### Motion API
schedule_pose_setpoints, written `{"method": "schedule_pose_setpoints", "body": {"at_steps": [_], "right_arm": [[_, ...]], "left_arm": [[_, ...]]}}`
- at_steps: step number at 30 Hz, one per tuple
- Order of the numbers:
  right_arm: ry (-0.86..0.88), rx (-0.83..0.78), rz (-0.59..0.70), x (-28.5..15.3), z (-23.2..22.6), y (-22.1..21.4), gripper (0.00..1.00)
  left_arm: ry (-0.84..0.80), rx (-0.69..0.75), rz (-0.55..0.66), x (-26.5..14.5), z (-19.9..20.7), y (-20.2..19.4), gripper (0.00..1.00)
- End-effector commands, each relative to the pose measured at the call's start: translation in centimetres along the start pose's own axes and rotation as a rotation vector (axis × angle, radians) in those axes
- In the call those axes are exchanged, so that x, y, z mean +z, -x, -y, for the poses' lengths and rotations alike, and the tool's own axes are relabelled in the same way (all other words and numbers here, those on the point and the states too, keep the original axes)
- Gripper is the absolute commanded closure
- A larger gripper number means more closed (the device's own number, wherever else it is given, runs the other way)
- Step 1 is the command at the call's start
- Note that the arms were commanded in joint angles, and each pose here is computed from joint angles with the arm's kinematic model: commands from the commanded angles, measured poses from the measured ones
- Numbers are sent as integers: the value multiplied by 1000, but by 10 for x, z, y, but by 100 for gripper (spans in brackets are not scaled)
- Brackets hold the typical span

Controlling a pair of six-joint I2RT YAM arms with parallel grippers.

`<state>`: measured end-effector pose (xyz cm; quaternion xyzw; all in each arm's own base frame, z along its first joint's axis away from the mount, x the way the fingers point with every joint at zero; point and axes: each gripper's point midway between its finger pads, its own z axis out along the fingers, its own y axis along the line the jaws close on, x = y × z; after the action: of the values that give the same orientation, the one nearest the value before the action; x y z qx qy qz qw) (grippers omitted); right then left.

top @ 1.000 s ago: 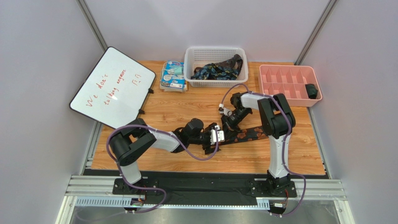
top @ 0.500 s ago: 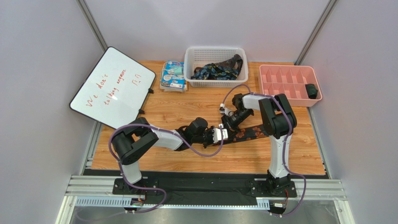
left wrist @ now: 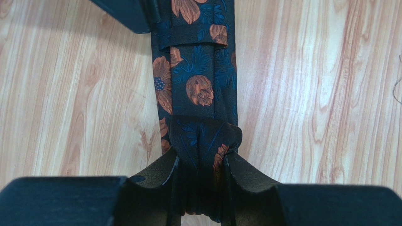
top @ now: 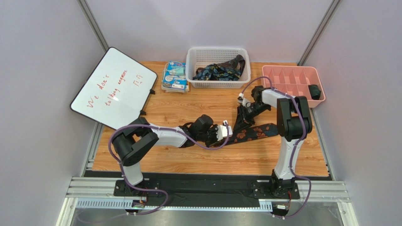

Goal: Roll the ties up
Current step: Roll the tie at the center of the board.

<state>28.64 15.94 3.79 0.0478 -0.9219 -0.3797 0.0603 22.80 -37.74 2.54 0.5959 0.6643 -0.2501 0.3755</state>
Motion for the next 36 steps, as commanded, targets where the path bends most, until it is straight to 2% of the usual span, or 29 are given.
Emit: {"method": "schedule_pose_setpoints", "body": {"at_steps": [1,3,7,12,16,20,23,26,29,32,33,34,35,36], "right_arm": [[-69,7,-88,17,15,-19,82],[-110,37,-161,29,30,-34,88],[-183,95,-219,37,54,-47,92],[-238,105,-194,32,62,-38,94],[-221,70,-132,22,53,-18,95],[-170,-50,5,-6,22,15,93],[-51,-114,99,-28,-12,34,83],[-15,-175,204,-60,-36,50,81],[-43,-240,364,-105,-55,66,81],[-139,-367,584,-165,-82,80,78],[-212,-398,672,-184,-84,91,65],[-257,-417,762,-206,-95,92,48],[-282,-407,845,-216,-96,103,7],[-346,-363,911,-227,-87,110,0]], "left_arm": [[13,-139,-103,-8,-7,-27,93],[11,-185,-93,-9,-10,-24,93],[30,-192,-69,-15,-16,-12,94],[38,-158,-22,-28,-20,5,93],[-26,-108,-89,-22,-7,-19,93],[-64,-90,-189,-15,4,-40,93],[-52,-83,-215,-11,2,-47,92],[-60,-83,-253,-11,5,-56,92],[-52,-75,-249,-12,4,-56,92],[-55,-79,-241,-14,6,-55,92],[-57,-88,-244,-15,8,-58,92],[-58,-89,-243,-16,9,-58,92],[-53,-84,-221,-15,7,-54,92],[-52,-85,-218,-15,8,-54,92]]}}
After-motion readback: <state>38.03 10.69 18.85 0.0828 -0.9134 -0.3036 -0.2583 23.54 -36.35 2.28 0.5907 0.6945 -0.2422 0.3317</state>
